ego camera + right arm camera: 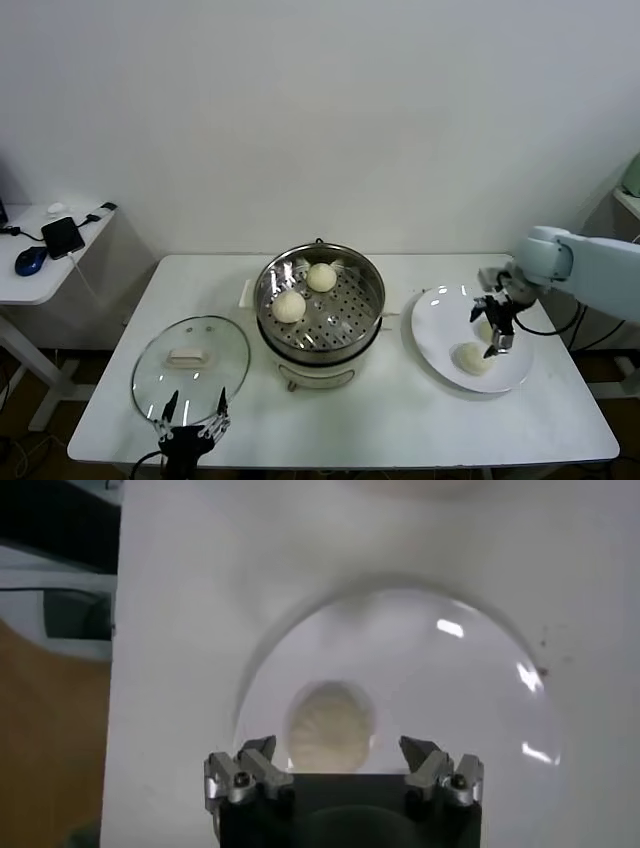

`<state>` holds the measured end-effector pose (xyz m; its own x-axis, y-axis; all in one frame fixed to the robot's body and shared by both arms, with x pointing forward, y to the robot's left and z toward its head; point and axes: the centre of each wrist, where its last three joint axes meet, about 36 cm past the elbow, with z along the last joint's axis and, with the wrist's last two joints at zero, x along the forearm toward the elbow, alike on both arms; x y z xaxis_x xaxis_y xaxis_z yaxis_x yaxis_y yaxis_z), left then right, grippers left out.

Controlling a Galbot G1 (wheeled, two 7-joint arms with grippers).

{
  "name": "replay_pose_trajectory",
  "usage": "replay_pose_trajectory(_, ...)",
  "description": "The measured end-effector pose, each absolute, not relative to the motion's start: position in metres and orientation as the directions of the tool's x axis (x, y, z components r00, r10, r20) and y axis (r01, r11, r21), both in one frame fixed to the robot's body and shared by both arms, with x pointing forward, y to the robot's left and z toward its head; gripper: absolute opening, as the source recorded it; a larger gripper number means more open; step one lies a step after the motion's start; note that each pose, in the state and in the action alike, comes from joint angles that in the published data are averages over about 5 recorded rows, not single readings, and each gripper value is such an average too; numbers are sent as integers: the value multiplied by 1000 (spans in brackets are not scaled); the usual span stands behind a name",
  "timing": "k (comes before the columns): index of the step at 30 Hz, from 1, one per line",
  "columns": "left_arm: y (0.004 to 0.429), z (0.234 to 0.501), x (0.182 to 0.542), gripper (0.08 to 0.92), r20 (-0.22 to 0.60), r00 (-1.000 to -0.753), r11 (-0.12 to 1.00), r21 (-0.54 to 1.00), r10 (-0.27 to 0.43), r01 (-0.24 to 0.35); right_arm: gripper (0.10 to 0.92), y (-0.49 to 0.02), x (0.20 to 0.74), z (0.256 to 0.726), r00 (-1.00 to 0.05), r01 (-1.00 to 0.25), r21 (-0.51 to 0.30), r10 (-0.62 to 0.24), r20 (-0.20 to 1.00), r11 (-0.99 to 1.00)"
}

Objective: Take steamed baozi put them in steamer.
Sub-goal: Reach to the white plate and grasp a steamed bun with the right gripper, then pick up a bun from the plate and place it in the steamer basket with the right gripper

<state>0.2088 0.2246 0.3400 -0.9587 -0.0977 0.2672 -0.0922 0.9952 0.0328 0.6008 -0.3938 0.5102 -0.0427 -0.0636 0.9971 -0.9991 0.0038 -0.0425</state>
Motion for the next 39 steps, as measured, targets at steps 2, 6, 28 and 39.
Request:
replay_pose_trajectory(2, 225, 340, 209, 823, 267, -959, 995, 33, -98, -92, 823, -396, 599, 499, -48, -999, -47, -56, 997, 12)
replay_pose_trajectory(6, 225, 339, 208, 823, 268, -958, 995, 35, -100, -94, 823, -398, 596, 479, -58, -998, -57, -47, 997, 31)
replay_pose_trajectory(28, 223, 339, 209, 823, 269, -958, 995, 31, -100, -95, 661, -393, 597, 468, -93, -995, -90, -74, 993, 49)
replay_pose_trajectory(39, 219, 342, 208, 823, 268, -959, 996, 29, -88, -83, 654, -364, 651, 581, -174, -977, -187, -126, 977, -105)
